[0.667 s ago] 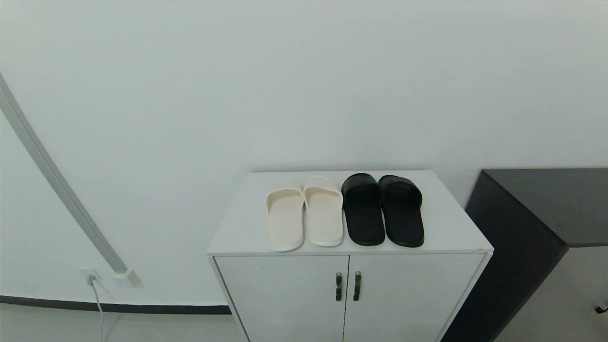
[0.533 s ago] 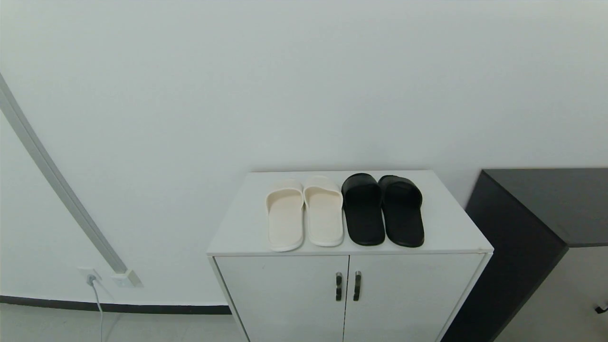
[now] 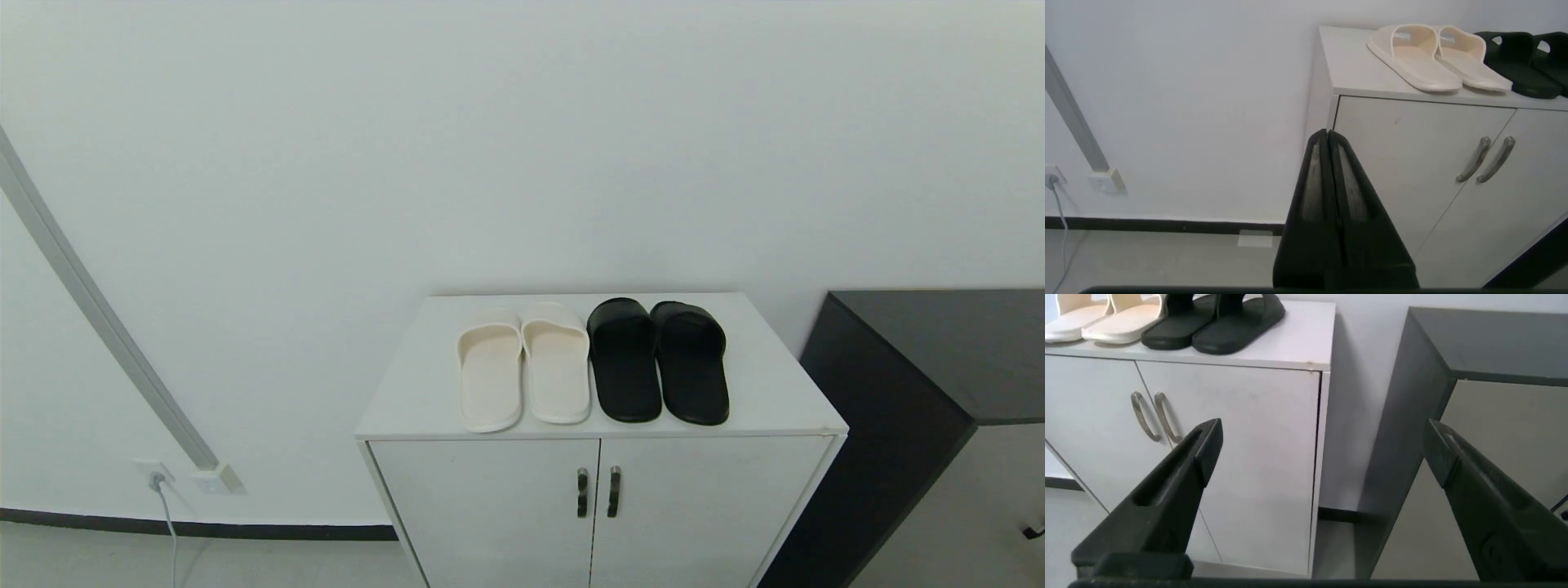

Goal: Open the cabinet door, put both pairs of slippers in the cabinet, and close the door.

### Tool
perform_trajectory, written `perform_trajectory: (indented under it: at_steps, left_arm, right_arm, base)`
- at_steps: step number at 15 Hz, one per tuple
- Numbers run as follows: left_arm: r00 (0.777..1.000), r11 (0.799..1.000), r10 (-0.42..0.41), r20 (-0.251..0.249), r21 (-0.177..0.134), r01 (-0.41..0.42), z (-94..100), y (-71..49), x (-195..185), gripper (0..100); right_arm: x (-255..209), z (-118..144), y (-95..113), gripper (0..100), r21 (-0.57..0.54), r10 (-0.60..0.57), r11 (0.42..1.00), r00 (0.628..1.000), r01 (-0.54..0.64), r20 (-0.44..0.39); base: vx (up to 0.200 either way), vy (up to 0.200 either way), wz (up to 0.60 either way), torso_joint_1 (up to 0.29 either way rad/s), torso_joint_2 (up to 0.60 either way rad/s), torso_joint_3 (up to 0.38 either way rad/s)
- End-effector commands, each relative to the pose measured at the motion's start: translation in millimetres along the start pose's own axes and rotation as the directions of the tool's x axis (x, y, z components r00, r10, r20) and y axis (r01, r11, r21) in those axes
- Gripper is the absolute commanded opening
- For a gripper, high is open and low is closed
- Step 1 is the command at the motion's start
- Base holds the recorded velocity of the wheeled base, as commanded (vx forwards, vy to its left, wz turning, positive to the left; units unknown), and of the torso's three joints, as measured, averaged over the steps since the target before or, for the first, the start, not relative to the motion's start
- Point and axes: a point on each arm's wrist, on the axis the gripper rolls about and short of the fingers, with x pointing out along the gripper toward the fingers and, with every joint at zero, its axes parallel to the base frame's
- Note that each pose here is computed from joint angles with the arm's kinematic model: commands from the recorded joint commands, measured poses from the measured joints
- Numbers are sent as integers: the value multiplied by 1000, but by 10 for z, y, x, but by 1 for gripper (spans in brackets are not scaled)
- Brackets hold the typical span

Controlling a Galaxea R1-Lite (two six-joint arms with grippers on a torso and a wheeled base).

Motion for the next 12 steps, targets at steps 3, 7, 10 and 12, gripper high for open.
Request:
perform_trajectory:
  at_steps: [3, 7, 10, 12]
  left_arm:
    - [1000, 1000, 2, -1, -2, -2, 1, 0, 1, 0]
    - [1000, 1000, -1, -1, 0, 1, 1, -1, 1, 0]
    - [1000, 1000, 1, -1, -2, -1, 1, 0, 1, 0]
    - [1000, 1000, 1, -1, -2, -1, 1, 0, 1, 0]
  right_arm:
    - [0, 4, 1, 100, 5, 4, 1000, 1000, -4, 4]
    - [-30, 776, -37, 100, 122, 11, 992, 996, -21, 83]
    - [469, 893, -78, 100, 166, 124, 981, 979, -97, -163]
    - [814, 888, -78, 100, 162, 177, 976, 959, -143, -220]
  base:
    - [0, 0, 0, 0, 0, 0]
    - [0, 0, 0, 0, 0, 0]
    - [0, 0, 0, 0, 0, 0]
    - [0, 0, 0, 0, 0, 0]
